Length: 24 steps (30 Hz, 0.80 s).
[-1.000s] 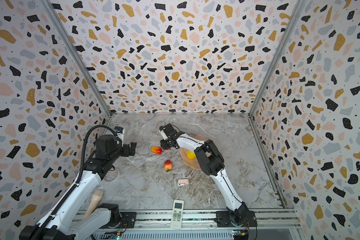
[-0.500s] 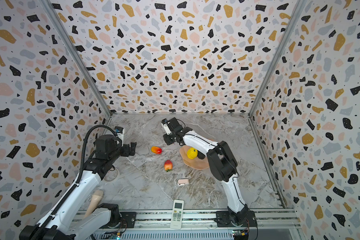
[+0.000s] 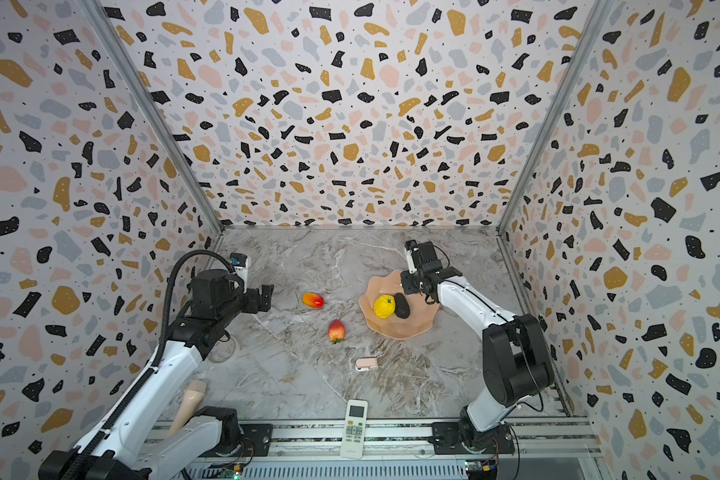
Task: Place and organize the fake fruits in the fruit bowl
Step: 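Carry the small mango into the pink bowl and open the right gripper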
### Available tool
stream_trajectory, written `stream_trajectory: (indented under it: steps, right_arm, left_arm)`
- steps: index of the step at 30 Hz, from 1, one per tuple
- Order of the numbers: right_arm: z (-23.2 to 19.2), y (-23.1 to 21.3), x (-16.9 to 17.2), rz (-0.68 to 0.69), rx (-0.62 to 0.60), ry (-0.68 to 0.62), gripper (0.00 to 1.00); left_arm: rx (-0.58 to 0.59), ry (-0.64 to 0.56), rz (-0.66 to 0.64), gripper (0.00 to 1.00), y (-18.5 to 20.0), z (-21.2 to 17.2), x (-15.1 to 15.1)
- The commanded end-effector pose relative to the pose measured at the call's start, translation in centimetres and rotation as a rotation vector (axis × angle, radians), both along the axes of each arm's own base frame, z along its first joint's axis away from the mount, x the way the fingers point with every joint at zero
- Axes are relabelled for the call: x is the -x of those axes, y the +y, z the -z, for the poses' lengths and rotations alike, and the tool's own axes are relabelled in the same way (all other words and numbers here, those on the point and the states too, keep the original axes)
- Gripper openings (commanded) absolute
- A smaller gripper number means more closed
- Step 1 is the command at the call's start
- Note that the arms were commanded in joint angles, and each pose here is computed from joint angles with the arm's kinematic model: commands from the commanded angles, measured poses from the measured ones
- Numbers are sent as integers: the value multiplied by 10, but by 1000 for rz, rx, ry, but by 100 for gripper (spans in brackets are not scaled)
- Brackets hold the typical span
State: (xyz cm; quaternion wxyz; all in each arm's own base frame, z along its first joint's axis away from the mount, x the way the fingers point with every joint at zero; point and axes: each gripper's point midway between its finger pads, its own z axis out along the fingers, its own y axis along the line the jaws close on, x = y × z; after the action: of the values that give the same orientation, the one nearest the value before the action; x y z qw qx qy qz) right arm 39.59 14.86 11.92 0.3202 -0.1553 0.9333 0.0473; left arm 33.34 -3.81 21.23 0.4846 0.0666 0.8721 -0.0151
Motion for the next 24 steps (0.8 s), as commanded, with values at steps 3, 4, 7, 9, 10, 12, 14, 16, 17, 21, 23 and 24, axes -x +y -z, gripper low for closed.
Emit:
stream_trajectory:
  steps: [3, 4, 7, 9, 10, 12, 14, 16, 17, 21, 23, 24]
  right_arm:
    - [7, -2, -1, 7, -19, 1, 16]
    - [12, -3, -1, 8, -14, 10, 17]
    - [22, -5, -2, 10, -10, 27, 23]
    - [27, -7, -2, 17, -6, 36, 28]
    - [30, -9, -2, 20, -3, 41, 30]
    - [34, -11, -3, 26, -1, 46, 35]
    - [38, -14, -4, 31, -1, 53, 37]
    - [39, -14, -3, 30, -3, 56, 40]
    - [40, -15, -4, 33, -3, 57, 42]
    - [39, -15, -4, 31, -2, 57, 51]
    - [38, -16, -5, 30, 0, 56, 55]
    - [35, -15, -5, 27, 0, 52, 56]
  left_arm:
    - [15, -42, 11, 100, -2, -14, -7]
    - [16, -42, 10, 100, -2, -14, -7]
    - [17, -42, 11, 100, -3, -14, -6]
    - [15, -40, 11, 100, -3, -14, -7]
    - [16, -41, 10, 100, -2, -14, -7]
    - [16, -41, 11, 99, -2, -14, -7]
    - [15, -41, 14, 100, -3, -14, -7]
    - [16, -38, 13, 99, -3, -13, -7]
    - [15, -38, 15, 100, -3, -13, -7]
    - [17, -41, 15, 99, -3, -14, -8]
    - [17, -38, 15, 100, -3, -13, -8]
    - [18, -39, 16, 100, -3, -14, -8]
